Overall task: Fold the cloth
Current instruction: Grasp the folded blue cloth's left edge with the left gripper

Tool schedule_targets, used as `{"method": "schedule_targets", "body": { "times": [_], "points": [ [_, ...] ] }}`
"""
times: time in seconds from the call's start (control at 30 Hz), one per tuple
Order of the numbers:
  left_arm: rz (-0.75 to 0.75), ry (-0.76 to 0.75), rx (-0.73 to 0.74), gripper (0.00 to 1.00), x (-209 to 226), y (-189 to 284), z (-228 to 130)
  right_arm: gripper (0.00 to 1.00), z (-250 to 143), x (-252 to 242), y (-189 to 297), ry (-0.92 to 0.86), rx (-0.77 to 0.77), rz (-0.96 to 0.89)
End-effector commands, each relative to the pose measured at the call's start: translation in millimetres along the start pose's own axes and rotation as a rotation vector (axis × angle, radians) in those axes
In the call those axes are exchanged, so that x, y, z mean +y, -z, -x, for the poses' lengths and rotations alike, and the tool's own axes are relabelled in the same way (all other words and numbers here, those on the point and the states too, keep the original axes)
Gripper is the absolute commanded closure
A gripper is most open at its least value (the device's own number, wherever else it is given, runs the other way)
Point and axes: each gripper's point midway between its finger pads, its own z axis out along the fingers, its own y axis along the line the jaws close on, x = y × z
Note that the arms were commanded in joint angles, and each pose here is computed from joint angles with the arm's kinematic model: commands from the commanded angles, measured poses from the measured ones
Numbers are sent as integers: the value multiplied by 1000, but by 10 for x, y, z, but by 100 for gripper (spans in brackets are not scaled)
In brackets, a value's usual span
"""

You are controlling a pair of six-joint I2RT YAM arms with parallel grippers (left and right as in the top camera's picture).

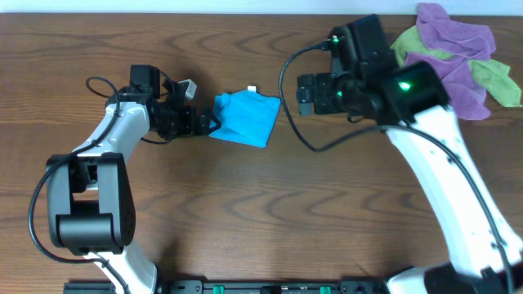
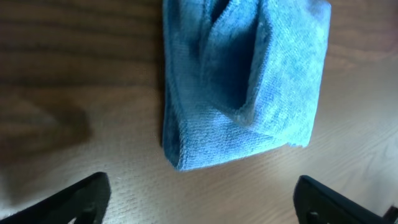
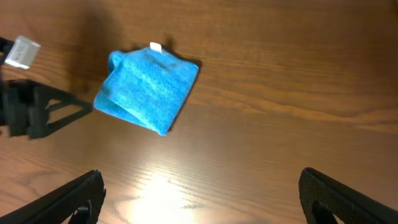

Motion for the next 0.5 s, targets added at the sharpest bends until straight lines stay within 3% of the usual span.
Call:
{"method": "schedule_targets", "body": {
  "times": [0.0, 0.2, 0.47],
  "points": [
    [-41, 40, -13, 2, -33, -52, 15, 1, -7, -76, 159, 19, -29, -24],
    [-56, 71, -87, 2, -30, -82, 202, 1, -99, -104, 241, 31, -8, -31],
    [-155, 195, -28, 3, 68, -433, 112, 1, -190, -129, 245, 39, 29, -41]
  ]
}}
